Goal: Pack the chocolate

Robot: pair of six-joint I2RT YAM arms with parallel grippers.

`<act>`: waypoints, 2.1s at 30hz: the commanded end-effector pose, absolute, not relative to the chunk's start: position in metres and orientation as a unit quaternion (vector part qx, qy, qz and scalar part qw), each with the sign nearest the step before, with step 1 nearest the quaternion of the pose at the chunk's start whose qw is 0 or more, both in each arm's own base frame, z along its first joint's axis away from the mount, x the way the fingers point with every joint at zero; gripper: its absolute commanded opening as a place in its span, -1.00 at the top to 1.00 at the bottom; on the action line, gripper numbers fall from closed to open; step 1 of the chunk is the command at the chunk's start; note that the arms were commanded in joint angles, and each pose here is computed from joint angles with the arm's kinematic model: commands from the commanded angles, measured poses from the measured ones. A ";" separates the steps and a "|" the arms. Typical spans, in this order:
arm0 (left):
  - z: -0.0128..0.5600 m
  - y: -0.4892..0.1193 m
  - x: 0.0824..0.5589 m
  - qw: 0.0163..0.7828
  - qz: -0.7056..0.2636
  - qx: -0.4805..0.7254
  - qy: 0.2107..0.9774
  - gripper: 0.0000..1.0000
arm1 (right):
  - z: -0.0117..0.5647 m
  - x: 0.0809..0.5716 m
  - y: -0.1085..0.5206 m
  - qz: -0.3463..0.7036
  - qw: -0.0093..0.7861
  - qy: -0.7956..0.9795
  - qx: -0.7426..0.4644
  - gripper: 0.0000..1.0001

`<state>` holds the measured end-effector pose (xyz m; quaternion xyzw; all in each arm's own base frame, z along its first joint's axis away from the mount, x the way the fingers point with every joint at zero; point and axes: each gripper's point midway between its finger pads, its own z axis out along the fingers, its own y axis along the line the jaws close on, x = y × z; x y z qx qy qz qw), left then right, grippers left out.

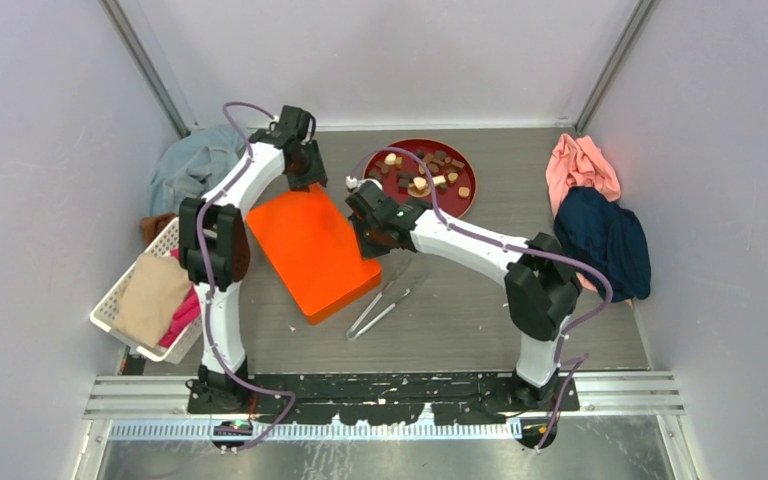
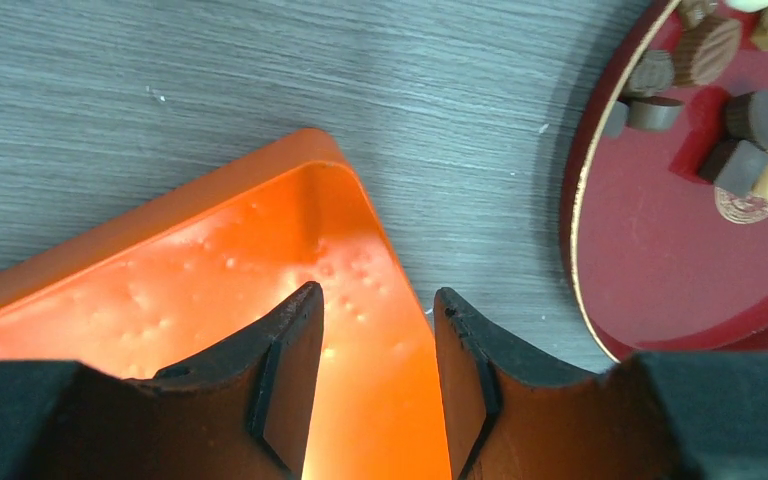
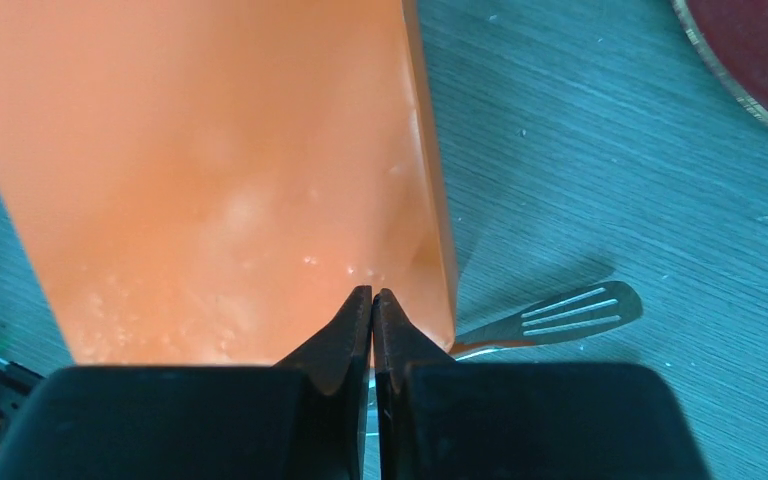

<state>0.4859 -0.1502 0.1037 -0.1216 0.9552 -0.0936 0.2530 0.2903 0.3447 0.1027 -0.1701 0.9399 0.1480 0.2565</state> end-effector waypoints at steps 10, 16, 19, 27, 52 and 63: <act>0.104 -0.158 0.513 0.313 -0.091 -0.122 0.938 0.07 | 0.057 0.281 0.326 0.106 0.235 0.951 -0.169 0.86; 0.088 -0.162 0.508 0.250 -0.048 -0.093 0.963 0.05 | 0.112 0.286 0.326 0.134 0.287 0.936 -0.157 0.85; 0.138 -0.165 0.516 0.310 -0.072 -0.091 0.944 0.03 | 0.150 0.290 0.327 0.151 0.317 0.924 -0.152 0.85; 0.285 -0.164 0.482 0.436 -0.125 -0.069 0.889 -0.02 | 0.264 0.301 0.298 0.165 0.443 0.874 -0.113 -0.26; 0.249 -0.033 0.211 0.472 -0.052 -0.154 0.867 -0.23 | 0.283 0.254 0.106 0.079 0.586 0.792 0.151 -1.00; 0.260 -0.019 0.199 0.499 -0.038 -0.161 0.850 -0.25 | 0.279 0.255 0.111 0.092 0.576 0.795 0.167 -1.00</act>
